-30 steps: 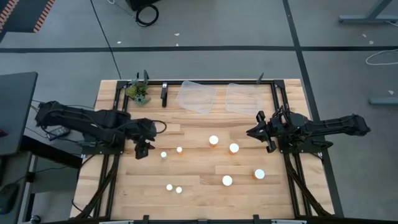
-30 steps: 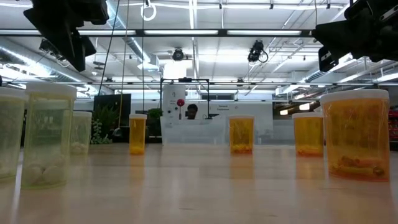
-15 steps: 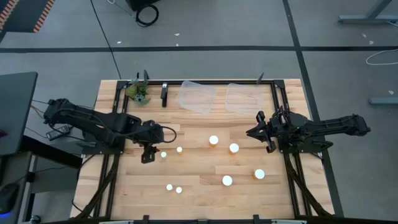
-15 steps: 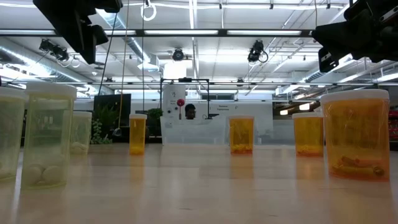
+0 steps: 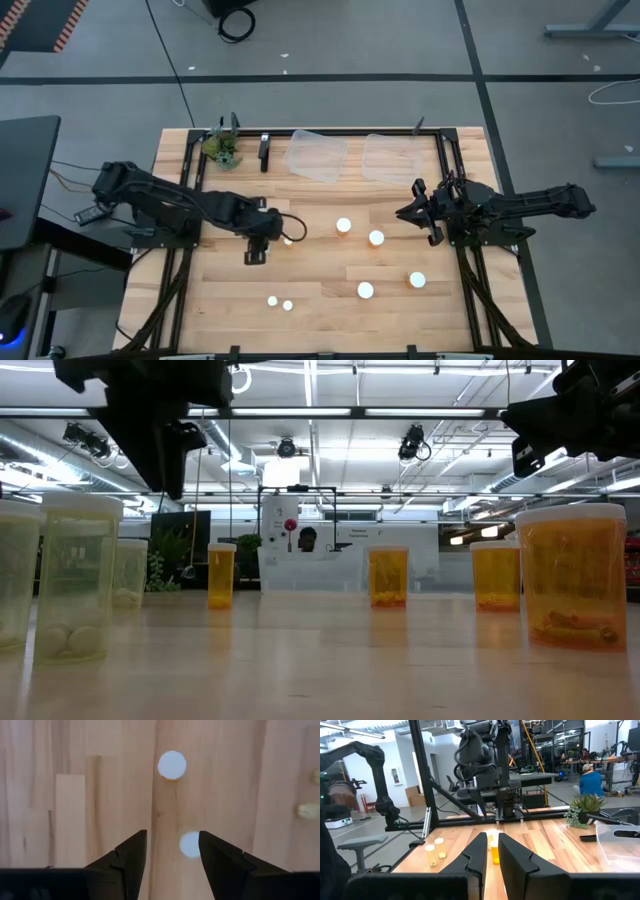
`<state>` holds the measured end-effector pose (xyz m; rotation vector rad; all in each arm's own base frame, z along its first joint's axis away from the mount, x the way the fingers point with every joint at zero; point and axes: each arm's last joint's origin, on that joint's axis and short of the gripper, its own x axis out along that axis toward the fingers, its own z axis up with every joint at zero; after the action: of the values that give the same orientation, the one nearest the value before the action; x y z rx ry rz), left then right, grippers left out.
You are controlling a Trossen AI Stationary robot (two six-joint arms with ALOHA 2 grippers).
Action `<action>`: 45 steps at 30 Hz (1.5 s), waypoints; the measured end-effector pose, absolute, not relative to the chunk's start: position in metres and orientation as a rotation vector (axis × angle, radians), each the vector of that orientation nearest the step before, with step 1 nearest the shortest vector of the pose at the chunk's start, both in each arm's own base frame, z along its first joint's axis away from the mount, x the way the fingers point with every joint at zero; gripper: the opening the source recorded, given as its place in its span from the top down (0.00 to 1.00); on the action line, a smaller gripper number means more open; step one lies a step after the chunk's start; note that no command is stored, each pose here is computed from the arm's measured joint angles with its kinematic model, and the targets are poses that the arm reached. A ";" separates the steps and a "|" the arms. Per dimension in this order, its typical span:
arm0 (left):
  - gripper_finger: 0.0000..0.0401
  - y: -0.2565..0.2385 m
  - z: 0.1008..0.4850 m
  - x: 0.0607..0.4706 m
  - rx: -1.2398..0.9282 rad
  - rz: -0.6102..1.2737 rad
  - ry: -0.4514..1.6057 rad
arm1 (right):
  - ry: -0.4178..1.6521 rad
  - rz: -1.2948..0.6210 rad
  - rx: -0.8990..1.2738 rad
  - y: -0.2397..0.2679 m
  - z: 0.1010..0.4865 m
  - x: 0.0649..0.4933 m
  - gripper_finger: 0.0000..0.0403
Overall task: Pick and place medicine bottles into bin by pill shape (circle, oval)
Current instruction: Put the small orange pill bottle into the left transparent bin
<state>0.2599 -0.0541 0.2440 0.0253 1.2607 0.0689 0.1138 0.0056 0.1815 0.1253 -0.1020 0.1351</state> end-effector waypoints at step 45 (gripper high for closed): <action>0.39 -0.064 0.196 0.332 0.170 -0.049 1.357 | -0.090 0.135 0.126 0.006 0.180 0.114 0.87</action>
<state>0.3321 -0.0645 0.1962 0.1702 1.3566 -0.0494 0.1139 0.0056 0.1802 0.1259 -0.0897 0.1346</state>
